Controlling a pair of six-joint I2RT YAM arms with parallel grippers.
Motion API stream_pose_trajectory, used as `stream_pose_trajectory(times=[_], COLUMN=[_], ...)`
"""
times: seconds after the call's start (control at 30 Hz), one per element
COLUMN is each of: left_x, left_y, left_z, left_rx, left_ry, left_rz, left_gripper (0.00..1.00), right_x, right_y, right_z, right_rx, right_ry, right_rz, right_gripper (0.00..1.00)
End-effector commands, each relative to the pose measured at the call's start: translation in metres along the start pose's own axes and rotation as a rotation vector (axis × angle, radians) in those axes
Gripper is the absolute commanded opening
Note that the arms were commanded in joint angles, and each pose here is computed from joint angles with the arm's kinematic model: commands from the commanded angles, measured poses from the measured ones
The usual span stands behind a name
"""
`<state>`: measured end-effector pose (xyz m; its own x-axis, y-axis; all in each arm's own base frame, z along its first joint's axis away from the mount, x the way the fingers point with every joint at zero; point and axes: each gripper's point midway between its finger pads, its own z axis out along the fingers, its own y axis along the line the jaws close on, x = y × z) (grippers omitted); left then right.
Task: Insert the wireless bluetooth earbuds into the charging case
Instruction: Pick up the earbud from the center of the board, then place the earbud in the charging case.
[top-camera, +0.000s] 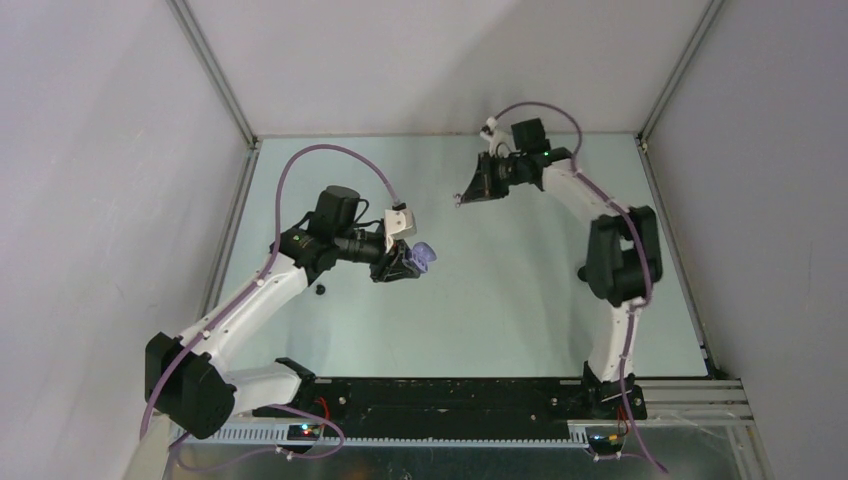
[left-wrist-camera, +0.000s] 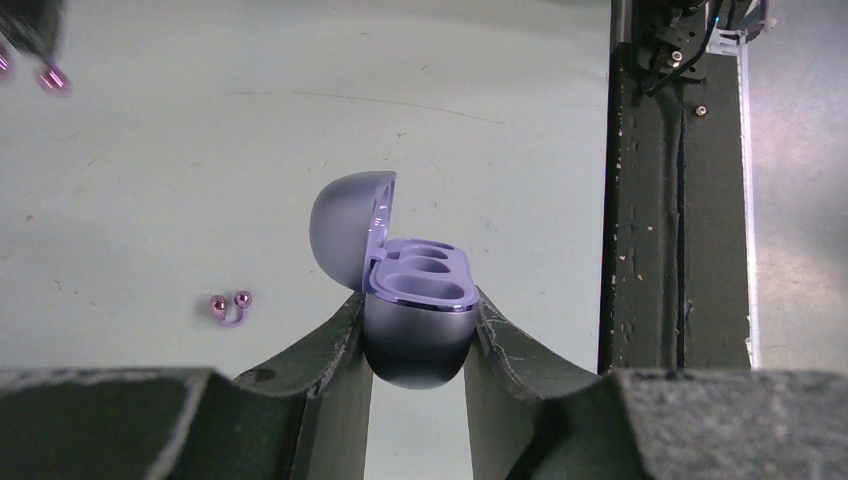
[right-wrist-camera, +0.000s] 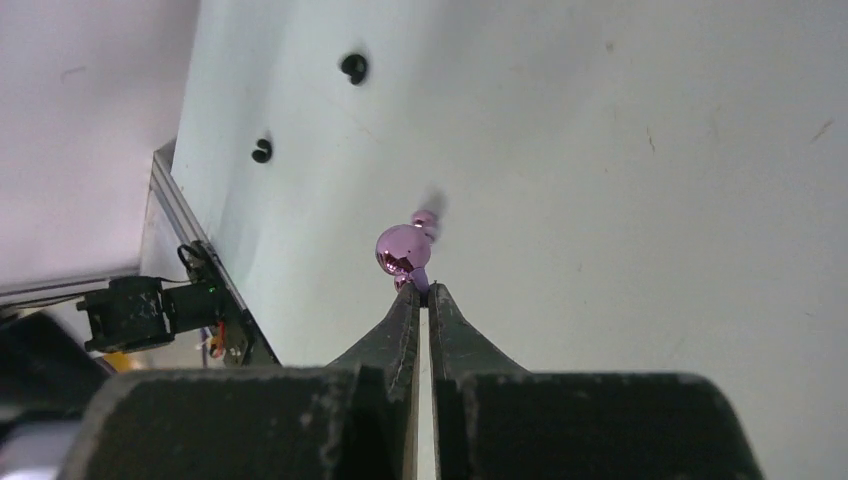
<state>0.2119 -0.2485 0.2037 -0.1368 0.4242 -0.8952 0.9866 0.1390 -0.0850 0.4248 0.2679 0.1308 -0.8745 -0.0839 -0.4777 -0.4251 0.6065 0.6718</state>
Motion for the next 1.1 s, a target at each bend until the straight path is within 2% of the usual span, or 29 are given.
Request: stream_pose_trajectory(times=[0.0, 0.07, 0.2, 0.33, 0.47, 0.7, 1.07], left_x=[-0.016, -0.017, -0.018, -0.021, -0.023, -0.023, -0.024], left_y=[-0.007, -0.01, -0.016, -0.022, -0.023, -0.022, -0.02], left_z=[-0.004, -0.004, -0.005, -0.006, -0.006, -0.005, -0.007], left_rx=[0.021, 0.032, 0.061, 0.092, 0.097, 0.096, 0.077], left_ry=[-0.051, -0.053, -0.059, -0.068, -0.074, -0.074, -0.076], left_rz=[0.064, 0.064, 0.064, 0.065, 0.062, 0.051, 0.046], left_gripper=[0.0, 0.0, 0.0, 0.0, 0.0, 0.0, 0.0], right_x=[-0.024, -0.026, -0.011, 0.011, 0.039, 0.089, 0.115], right_y=[0.047, 0.075, 0.11, 0.142, 0.181, 0.229, 0.237], right_z=[-0.062, -0.094, -0.129, -0.15, -0.16, -0.146, -0.105], right_rx=[0.03, 0.039, 0.057, 0.045, -0.029, -0.169, -0.184], right_ry=[-0.135, -0.202, -0.269, -0.307, -0.291, -0.216, -0.113], right_rz=[-0.249, -0.353, -0.546, -0.714, -0.854, -0.97, -1.027], right_gripper=[0.03, 0.03, 0.03, 0.04, 0.04, 0.06, 0.06])
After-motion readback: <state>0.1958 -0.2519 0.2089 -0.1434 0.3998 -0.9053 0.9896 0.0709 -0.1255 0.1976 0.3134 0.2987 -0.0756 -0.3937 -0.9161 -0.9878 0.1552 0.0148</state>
